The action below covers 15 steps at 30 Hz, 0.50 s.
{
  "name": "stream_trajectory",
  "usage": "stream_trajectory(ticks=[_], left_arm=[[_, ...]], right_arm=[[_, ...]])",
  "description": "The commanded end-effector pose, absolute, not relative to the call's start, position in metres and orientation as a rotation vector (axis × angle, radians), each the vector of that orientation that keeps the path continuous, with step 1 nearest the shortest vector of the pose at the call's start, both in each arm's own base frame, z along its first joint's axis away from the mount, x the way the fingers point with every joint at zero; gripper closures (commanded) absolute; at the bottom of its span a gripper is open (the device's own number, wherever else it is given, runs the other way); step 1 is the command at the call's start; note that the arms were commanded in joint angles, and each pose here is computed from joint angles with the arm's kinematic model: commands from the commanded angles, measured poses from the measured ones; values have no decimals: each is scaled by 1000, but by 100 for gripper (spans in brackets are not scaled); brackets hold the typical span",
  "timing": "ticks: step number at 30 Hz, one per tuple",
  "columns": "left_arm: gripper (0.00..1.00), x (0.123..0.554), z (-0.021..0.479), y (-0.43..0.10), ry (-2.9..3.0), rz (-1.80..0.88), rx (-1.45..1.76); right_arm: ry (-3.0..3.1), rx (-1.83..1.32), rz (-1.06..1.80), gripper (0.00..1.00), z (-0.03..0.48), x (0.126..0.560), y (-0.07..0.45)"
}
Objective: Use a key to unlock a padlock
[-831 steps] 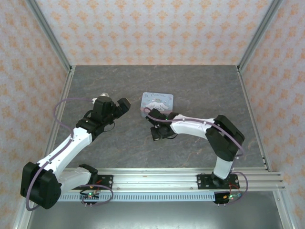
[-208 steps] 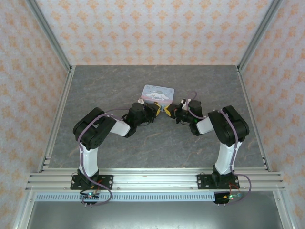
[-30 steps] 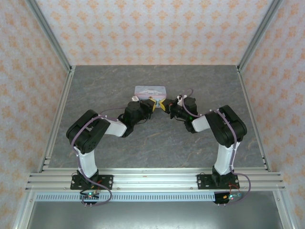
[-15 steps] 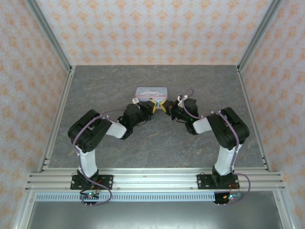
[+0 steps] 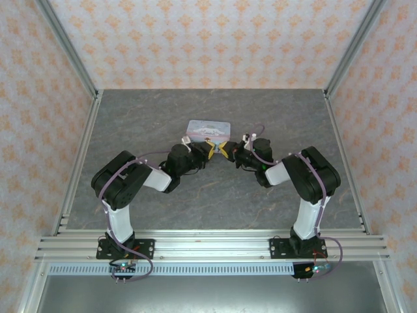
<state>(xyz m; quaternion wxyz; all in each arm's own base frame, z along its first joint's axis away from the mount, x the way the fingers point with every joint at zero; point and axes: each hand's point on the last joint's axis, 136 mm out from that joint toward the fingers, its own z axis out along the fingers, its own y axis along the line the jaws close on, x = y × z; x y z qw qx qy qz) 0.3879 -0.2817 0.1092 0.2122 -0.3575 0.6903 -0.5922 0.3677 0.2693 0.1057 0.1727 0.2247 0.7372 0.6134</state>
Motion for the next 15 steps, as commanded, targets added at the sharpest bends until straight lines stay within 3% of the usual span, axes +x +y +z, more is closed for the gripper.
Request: stream_trajectory(ticks=[1,15], left_arm=[[100,330,182,-339,1931,-1995,-554],[100,325,186,-333,1914,-1991,-563]], right_arm=[[2107,498,1847,100,120,342,294],[2109,546,1864,100,111,333,301]])
